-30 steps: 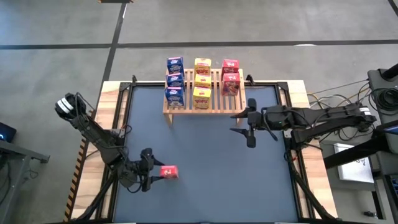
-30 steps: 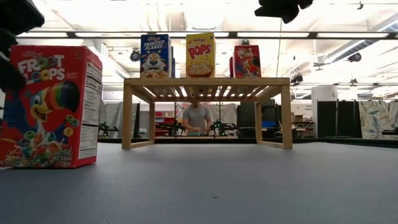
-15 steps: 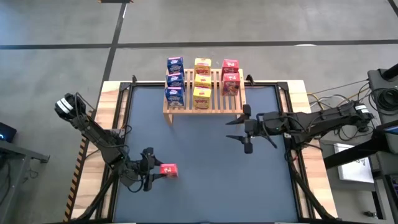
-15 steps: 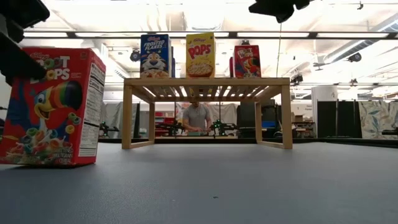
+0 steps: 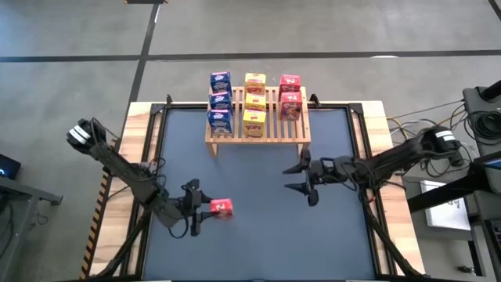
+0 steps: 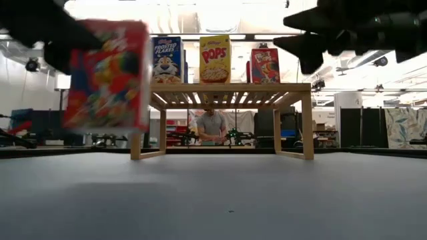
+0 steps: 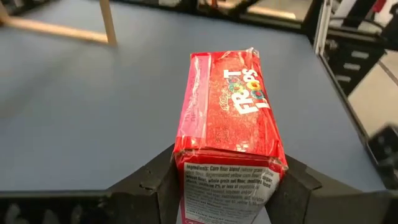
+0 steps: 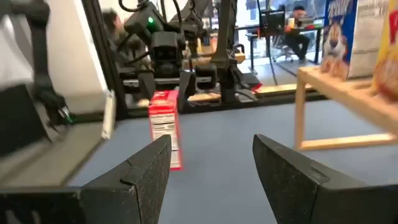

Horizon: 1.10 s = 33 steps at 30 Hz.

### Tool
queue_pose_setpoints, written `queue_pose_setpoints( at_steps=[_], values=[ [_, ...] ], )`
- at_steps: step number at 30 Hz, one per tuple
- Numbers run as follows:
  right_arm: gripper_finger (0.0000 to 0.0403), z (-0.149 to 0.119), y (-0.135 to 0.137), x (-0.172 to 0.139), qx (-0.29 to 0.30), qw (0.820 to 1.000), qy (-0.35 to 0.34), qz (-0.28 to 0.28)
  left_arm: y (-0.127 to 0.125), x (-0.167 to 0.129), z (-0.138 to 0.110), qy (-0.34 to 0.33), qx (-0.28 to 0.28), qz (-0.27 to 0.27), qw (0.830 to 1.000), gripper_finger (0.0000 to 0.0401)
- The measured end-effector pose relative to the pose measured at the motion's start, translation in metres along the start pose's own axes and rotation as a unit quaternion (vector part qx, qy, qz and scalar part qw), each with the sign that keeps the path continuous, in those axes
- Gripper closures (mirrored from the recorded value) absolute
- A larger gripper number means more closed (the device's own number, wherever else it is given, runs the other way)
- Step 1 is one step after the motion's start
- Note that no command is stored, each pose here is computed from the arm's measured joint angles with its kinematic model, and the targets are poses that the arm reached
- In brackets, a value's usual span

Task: Stack cereal on shelf
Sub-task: Put the red cereal box on the shelf aligned with the other red cereal boxes

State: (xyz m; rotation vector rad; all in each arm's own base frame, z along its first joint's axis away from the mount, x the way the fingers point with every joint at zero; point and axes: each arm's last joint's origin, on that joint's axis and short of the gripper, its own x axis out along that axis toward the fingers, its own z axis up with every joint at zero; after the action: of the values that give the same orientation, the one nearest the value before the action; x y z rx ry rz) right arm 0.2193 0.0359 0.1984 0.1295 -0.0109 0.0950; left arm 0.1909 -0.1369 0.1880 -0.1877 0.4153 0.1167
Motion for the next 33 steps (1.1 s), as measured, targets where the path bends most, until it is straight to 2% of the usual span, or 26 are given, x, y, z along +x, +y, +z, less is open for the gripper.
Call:
queue_pose_setpoints(
  at_steps=[3, 7, 12, 23, 33],
  values=[
    [0.0186, -0.011, 0.001, 0.004, 0.033, 0.999, -0.013, 0.01, -0.002, 0.005, 0.02, -0.019, 0.015, 0.005, 1.0, 0.0238],
    [0.0186, -0.02, 0.004, 0.02, 0.035, 0.999, 0.003, 0.014, -0.001, 0.011, 0.046, -0.025, 0.014, 0.0, 1.0, 0.0239],
    [0.0186, -0.026, 0.012, 0.051, 0.033, 0.999, 0.018, 0.023, 0.003, 0.015, 0.064, -0.013, 0.002, 0.006, 1.0, 0.0239],
    [0.0186, -0.039, 0.018, 0.103, 0.017, 0.999, 0.038, 0.034, 0.005, 0.016, 0.069, -0.015, -0.009, 0.013, 1.0, 0.0239],
    [0.0186, -0.033, 0.022, 0.12, 0.016, 0.997, 0.051, 0.052, 0.009, 0.018, 0.067, -0.011, -0.005, 0.021, 1.0, 0.0239]
  ],
)
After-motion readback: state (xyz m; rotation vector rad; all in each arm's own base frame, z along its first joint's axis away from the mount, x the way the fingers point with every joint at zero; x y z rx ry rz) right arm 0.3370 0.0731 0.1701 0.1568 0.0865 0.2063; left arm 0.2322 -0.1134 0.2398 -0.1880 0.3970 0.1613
